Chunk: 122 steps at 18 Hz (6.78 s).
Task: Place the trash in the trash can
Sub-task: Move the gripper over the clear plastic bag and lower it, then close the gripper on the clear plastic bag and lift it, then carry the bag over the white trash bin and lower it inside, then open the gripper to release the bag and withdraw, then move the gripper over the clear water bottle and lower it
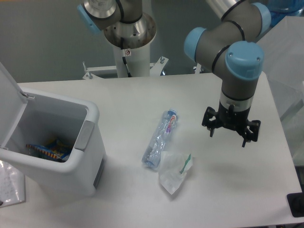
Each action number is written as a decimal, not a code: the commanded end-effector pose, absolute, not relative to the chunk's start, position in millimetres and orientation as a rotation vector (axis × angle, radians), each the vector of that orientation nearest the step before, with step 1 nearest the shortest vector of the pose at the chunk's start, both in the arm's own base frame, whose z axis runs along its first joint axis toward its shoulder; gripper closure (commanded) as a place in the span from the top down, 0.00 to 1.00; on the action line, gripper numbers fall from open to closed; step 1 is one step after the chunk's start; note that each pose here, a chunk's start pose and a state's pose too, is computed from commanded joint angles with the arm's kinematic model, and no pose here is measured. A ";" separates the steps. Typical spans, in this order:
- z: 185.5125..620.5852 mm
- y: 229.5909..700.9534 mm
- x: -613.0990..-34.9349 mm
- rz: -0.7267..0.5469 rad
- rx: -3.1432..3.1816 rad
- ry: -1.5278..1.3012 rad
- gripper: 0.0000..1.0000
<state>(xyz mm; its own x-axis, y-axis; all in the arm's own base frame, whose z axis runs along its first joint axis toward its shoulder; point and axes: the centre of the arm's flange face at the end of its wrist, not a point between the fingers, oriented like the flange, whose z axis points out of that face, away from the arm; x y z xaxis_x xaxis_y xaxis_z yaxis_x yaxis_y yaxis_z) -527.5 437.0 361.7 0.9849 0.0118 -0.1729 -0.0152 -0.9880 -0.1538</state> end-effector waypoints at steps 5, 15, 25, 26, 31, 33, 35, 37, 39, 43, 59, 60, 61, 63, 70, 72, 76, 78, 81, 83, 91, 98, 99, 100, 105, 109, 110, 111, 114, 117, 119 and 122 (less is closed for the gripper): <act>359.4 442.1 -523.1 0.242 -2.965 -0.101 1.00; 314.6 486.7 -485.7 0.125 -2.996 -0.201 1.00; 252.8 511.5 -474.1 0.014 -3.058 -0.143 1.00; 247.1 512.5 -470.4 0.002 -3.066 -0.139 1.00; 222.7 515.9 -468.7 -0.039 -3.092 -0.166 0.69; 219.7 519.0 -466.8 -0.038 -3.100 -0.157 0.41; 213.4 519.1 -466.2 -0.001 -3.142 -0.150 0.14; 213.9 525.0 -464.0 0.030 -3.159 -0.136 0.00; 219.5 525.5 -463.3 0.030 -3.148 -0.145 0.00; 227.9 525.5 -464.8 0.033 -3.130 -0.147 0.00; 466.8 532.1 -433.8 -0.104 -2.514 -0.303 0.00; 479.6 533.4 -429.5 -0.137 -2.471 -0.325 0.00; 491.3 533.9 -424.5 -0.160 -2.438 -0.344 0.00; 508.3 534.9 -416.4 -0.175 -2.404 -0.376 0.00; 543.1 552.4 -361.7 -0.231 -2.359 -0.366 0.00; 549.8 561.5 -340.0 -0.248 -2.358 -0.351 0.00; 565.4 572.6 -298.9 -0.274 -2.352 -0.314 0.00; 564.9 576.1 -289.3 -0.288 -2.355 -0.314 0.00; 559.0 584.7 -269.7 -0.310 -2.373 -0.292 0.00; 549.7 590.8 -256.5 -0.331 -2.392 -0.275 0.00; 526.2 584.6 -224.8 -0.371 -2.433 -0.228 0.42; 513.9 581.0 -220.2 -0.340 -2.458 -0.153 1.00; 512.5 577.8 -228.2 -0.319 -2.464 -0.159 1.00; 510.7 575.4 -233.8 -0.311 -2.468 -0.169 1.00; 511.5 531.7 -327.2 -0.209 -2.439 -0.298 1.00; 466.2 514.2 -395.8 -0.138 -2.460 -0.383 1.00; 457.1 506.7 -413.7 -0.132 -2.461 -0.416 1.00; 444.2 504.2 -426.2 -0.138 -2.472 -0.432 1.00; 399.8 502.6 -449.6 -0.151 -2.537 -0.463 1.00; 375.2 501.0 -453.3 -0.131 -2.605 -0.472 1.00; 350.2 495.9 -447.9 -0.128 -2.666 -0.437 1.00; 313.8 484.1 -431.7 -0.100 -2.791 -0.358 1.00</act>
<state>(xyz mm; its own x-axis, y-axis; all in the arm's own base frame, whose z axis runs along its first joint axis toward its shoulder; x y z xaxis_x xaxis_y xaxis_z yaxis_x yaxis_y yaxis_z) -431.7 484.1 313.8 0.9661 0.2341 0.1092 0.2568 -0.9160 -0.3082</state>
